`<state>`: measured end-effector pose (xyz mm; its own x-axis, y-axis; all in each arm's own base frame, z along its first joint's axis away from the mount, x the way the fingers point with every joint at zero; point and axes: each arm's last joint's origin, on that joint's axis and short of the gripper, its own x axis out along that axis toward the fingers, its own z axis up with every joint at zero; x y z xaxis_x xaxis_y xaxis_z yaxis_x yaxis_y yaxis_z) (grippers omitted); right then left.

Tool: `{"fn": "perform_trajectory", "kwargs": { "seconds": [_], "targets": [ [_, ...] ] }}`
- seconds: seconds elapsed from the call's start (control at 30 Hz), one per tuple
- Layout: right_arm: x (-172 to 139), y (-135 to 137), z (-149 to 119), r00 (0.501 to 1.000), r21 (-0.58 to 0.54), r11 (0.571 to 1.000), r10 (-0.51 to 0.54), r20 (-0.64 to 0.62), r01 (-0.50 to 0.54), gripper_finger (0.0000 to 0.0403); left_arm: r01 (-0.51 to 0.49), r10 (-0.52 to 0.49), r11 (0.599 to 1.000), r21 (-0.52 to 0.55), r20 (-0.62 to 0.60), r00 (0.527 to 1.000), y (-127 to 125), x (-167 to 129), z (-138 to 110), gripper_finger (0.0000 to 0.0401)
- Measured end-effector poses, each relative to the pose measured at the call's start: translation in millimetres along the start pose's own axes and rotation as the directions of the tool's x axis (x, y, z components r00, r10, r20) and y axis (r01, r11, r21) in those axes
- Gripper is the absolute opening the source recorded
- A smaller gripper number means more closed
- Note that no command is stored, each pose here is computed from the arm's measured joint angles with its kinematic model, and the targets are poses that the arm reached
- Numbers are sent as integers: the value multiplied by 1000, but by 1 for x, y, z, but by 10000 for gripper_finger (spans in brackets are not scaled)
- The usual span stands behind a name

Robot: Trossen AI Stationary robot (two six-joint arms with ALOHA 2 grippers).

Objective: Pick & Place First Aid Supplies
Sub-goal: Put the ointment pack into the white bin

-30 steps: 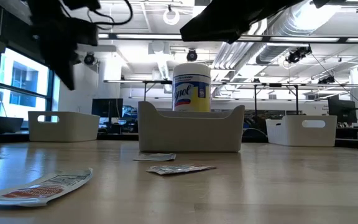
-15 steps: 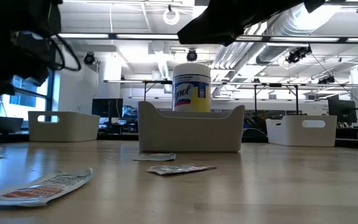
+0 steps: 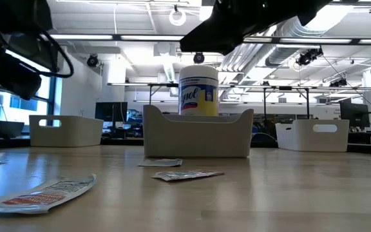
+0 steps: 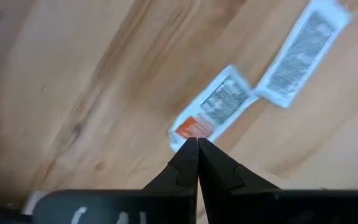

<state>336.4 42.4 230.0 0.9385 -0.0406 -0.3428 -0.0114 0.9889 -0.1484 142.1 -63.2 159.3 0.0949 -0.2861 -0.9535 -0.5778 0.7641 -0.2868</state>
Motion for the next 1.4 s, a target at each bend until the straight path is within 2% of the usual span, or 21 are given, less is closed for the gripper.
{"fn": "perform_trajectory", "kwargs": {
  "seconds": [0.23, 0.33, 0.77, 1.13, 1.4],
  "targets": [
    [0, -2, 0, 1000, 3, 1000, 18, 2, -18, 140, -103, 103, 995, 11, -3, 995, -2, 10, -7, 3],
    [0, -2, 0, 1000, 3, 1000, 18, 2, -18, 140, -110, 110, 993, 45, -7, 994, -4, 13, -8, 3],
    [0, -2, 0, 1000, 1, 1000, 18, 5, -18, 140, -87, 85, 995, 42, 31, 996, -8, 15, -5, 6],
    [0, -2, 0, 1000, 1, 1000, 18, 5, -18, 140, -87, 85, 995, 41, 35, 996, -8, 15, -4, 109],
    [0, -2, 0, 1000, 4, 1000, 17, 5, -17, 140, -107, 103, 993, 41, 85, 991, -8, 15, -3, 120]
  ]
}}
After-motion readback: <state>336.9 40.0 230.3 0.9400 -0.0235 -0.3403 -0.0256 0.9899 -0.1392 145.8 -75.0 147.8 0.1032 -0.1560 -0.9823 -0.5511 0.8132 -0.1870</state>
